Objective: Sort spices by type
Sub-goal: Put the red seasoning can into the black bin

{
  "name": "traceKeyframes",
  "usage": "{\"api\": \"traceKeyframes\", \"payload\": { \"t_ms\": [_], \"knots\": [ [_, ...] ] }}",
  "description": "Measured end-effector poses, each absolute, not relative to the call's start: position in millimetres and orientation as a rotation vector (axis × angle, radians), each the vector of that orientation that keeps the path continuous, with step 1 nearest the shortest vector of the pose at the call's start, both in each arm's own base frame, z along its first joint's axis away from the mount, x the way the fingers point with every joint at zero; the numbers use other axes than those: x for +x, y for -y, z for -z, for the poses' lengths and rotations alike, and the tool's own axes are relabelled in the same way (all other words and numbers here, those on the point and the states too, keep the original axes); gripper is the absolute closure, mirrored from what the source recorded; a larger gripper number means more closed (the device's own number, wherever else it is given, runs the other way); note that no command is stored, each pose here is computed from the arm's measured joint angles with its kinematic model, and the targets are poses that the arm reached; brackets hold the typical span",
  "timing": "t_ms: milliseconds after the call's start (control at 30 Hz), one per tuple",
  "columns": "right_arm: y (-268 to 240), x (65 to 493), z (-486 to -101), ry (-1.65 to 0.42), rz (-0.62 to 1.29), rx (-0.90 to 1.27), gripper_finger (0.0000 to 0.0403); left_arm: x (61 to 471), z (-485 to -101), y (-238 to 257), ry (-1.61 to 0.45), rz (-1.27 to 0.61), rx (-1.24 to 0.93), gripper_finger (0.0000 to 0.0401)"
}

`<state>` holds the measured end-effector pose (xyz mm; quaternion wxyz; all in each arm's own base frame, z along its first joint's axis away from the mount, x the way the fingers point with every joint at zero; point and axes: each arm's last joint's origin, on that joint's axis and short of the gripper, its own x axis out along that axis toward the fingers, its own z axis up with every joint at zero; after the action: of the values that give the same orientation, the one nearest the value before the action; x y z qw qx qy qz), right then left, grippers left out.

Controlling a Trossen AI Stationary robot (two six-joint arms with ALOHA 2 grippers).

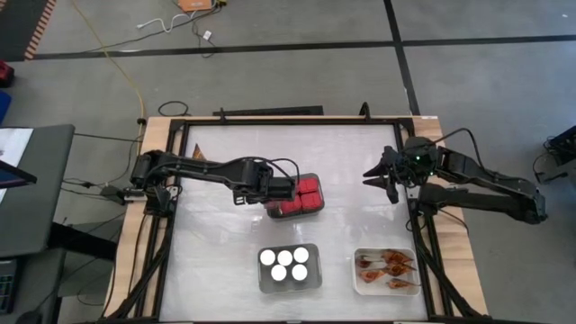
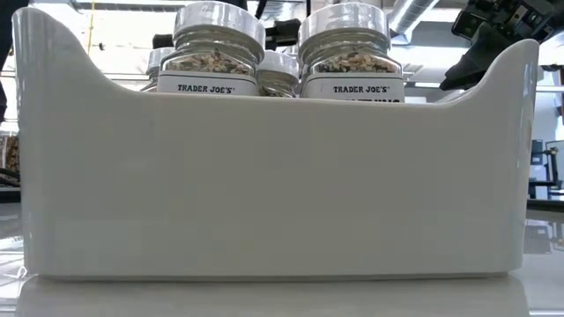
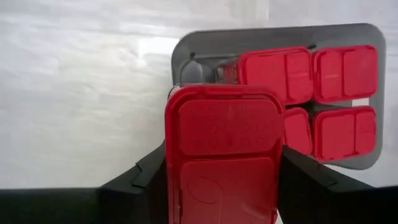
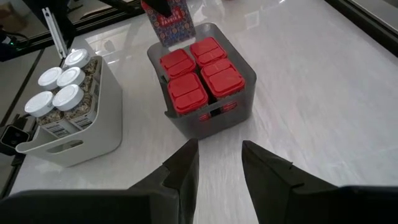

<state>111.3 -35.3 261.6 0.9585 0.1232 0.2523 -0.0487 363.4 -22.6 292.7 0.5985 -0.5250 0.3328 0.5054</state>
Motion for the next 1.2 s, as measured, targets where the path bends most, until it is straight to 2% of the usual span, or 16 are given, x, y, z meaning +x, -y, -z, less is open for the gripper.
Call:
{"api": "traceKeyframes", "payload": {
  "t_ms": [133, 533, 967, 1200],
  "knots": [
    [35, 111, -262, -0.512, 0.099, 0.250, 0.0254, 362, -305, 22, -0.767, -1.160, -1.197, 0.0199],
    [35, 111, -261, -0.513, 0.099, 0.250, 0.0254, 361, -303, 22, -0.776, -1.186, -1.197, 0.0199],
    [35, 111, -261, -0.513, 0.099, 0.251, 0.0254, 386, -278, 17, -0.808, -1.138, -1.222, 0.0199],
    [35, 111, -261, -0.513, 0.099, 0.251, 0.0254, 391, -280, 14, -0.766, -1.119, -1.243, 0.0199]
  ]
}}
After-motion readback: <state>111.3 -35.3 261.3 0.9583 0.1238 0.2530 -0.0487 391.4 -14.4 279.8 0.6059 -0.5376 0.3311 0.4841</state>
